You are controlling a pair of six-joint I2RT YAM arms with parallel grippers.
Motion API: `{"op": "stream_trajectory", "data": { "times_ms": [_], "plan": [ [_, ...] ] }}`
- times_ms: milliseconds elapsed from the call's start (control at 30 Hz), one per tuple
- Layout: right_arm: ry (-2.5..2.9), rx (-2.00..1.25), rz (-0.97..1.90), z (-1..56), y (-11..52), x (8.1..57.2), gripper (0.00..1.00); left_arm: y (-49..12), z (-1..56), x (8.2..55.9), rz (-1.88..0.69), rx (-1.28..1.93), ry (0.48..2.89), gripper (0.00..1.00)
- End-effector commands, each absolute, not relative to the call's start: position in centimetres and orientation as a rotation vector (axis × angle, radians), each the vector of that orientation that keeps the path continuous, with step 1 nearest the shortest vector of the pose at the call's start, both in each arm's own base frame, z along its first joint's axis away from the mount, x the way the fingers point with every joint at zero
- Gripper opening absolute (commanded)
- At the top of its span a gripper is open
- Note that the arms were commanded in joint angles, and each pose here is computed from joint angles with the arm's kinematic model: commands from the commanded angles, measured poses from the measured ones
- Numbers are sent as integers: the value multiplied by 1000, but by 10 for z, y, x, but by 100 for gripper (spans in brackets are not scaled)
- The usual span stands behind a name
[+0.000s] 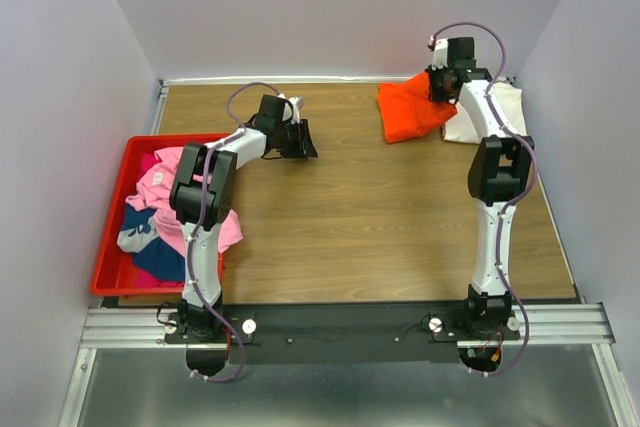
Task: Fold and stack the t-shirts
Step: Neatly place the folded tshirt to the corner
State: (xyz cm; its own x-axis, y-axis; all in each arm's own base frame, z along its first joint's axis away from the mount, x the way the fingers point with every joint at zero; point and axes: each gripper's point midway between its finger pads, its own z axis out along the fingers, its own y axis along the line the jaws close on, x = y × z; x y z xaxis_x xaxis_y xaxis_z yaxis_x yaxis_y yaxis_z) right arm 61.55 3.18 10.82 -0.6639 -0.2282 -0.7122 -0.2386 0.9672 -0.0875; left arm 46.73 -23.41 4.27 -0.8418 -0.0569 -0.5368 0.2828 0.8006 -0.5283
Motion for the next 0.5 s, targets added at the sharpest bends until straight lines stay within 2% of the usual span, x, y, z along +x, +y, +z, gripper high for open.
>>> {"op": "stream_trajectory", "data": {
  "times_ms": [0,467],
  "plan": [
    [2251,-313,-78,146,8,624,0,-229,53,468,-797,181,2413,47],
    [2152,-272,-137,216,-28,613,0,-228,39,462,-800,182,2444,47]
  ]
}}
